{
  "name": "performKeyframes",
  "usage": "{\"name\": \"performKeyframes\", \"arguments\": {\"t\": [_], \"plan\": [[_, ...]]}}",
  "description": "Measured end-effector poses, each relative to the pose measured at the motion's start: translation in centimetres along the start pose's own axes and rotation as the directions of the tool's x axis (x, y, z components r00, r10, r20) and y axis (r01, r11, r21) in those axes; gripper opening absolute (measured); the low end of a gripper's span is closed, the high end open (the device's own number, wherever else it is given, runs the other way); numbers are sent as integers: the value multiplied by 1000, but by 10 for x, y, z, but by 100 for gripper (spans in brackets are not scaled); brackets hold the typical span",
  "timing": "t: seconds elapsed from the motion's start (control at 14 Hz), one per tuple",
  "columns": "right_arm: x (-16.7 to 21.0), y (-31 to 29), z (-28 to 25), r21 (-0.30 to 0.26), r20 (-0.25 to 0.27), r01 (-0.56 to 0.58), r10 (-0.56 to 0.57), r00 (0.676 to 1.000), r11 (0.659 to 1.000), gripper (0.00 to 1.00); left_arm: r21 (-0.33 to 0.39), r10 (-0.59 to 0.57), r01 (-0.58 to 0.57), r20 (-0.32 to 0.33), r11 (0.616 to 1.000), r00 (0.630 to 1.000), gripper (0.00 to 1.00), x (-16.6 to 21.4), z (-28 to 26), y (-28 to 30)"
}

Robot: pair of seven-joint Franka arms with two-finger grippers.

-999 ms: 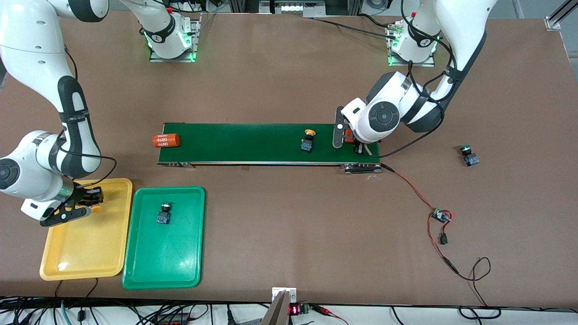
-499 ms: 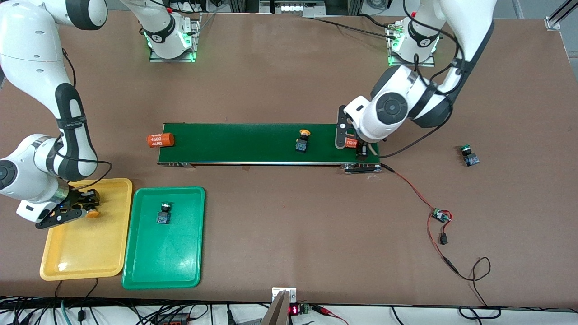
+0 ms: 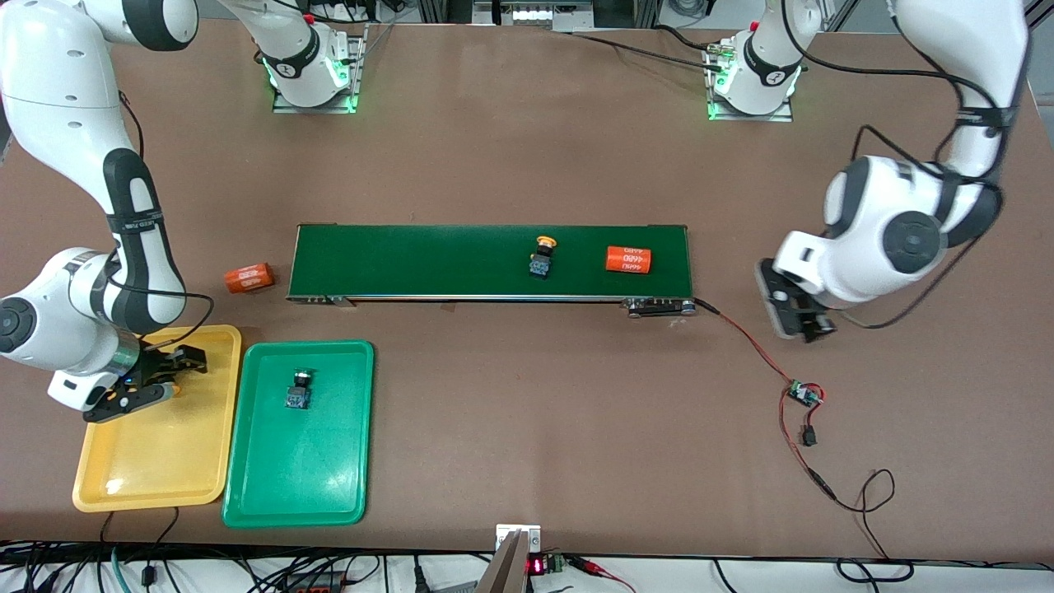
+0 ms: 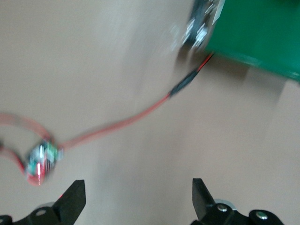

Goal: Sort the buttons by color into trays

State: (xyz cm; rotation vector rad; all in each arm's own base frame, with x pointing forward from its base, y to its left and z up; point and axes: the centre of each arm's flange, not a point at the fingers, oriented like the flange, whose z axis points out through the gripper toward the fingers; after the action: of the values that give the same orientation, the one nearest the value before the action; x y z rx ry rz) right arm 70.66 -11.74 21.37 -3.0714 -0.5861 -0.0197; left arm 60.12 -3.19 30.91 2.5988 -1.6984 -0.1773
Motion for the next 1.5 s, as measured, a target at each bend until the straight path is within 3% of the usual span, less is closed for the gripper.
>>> {"name": "performKeyframes", "arguments": {"t": [0.14, 0.29, 0.64, 0.71, 0.93, 1.28, 1.5], "plan": [[8, -22, -17, 53, 26, -19, 18, 1000, 998, 100, -7, -179, 180, 18, 984, 984, 100, -27, 3, -11], [20, -56, -35, 81, 65, -97, 92, 994, 992, 100, -7, -341, 341, 31, 940, 940, 100, -49, 7, -19], [42, -177, -50, 78, 158, -243, 229, 961, 967, 100, 9, -515, 515, 26, 857, 857, 100, -93, 19, -37], [39, -197, -51, 77, 171, -247, 232, 958, 966, 100, 5, -574, 574, 32, 819, 818, 100, -111, 26, -42], [12, -248, -66, 74, 212, -274, 253, 944, 959, 100, -10, -761, 763, 70, 646, 645, 100, -156, 53, -51], [-38, -359, -109, 41, 237, -375, 356, 904, 926, 100, -3, -921, 931, 144, 366, 362, 100, -164, 99, -39], [-53, -407, -110, 24, 219, -417, 403, 889, 908, 100, 1, -943, 953, 146, 303, 300, 100, -175, 120, -36]]}}
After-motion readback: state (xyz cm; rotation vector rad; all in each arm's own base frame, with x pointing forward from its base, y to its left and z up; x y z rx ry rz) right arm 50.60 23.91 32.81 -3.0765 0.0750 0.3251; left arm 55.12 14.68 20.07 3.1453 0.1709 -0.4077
